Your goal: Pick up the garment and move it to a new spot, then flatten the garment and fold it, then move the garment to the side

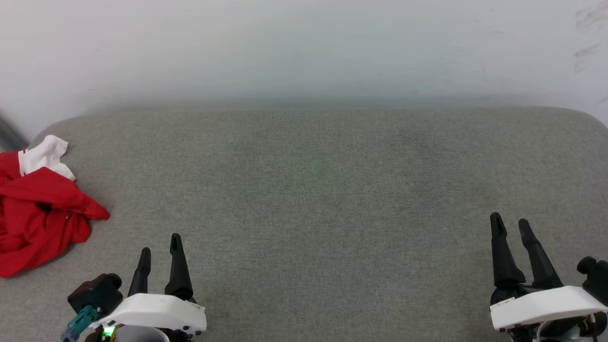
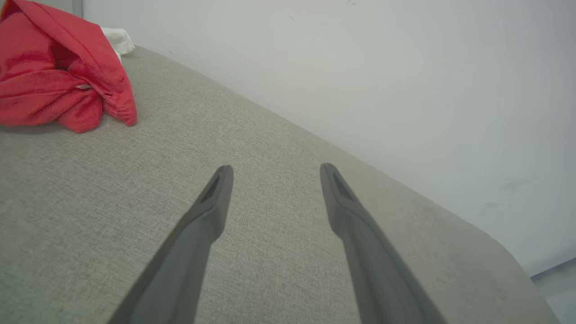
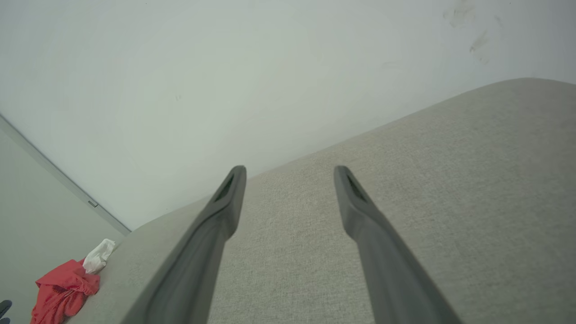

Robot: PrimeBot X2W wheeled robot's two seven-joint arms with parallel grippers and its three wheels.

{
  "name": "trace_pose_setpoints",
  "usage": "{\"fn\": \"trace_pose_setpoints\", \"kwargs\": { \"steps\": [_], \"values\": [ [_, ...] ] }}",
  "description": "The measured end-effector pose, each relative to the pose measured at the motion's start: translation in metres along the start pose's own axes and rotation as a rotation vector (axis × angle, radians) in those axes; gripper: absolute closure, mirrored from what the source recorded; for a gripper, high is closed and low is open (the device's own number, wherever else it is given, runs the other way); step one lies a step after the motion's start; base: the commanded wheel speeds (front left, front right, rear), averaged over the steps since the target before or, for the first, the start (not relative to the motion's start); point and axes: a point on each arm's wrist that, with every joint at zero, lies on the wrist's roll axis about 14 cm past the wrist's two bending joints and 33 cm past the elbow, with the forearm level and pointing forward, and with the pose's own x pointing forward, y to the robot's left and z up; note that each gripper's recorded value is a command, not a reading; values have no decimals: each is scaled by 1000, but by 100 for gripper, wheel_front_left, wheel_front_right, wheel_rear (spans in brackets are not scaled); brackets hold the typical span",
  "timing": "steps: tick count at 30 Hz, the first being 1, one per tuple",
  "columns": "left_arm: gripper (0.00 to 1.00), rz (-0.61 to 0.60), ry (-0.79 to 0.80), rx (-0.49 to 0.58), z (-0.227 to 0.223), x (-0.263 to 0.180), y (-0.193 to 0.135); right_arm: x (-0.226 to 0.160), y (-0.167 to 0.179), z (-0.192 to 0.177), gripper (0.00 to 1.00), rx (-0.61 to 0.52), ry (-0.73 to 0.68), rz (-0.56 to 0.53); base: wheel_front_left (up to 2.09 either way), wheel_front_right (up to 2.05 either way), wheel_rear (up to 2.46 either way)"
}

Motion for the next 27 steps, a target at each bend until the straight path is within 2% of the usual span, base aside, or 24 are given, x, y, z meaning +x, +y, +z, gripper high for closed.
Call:
{"fn": "trace_pose_setpoints", "kwargs": {
  "steps": [14,27],
  "values": [
    [0,-16,-37,159,2,-3,-5,-4,2,1,0,-150,-12,19,0,0,0],
    [0,-26,-77,262,6,-5,-8,-6,7,2,0,-268,-25,43,0,0,0]
  ]
}}
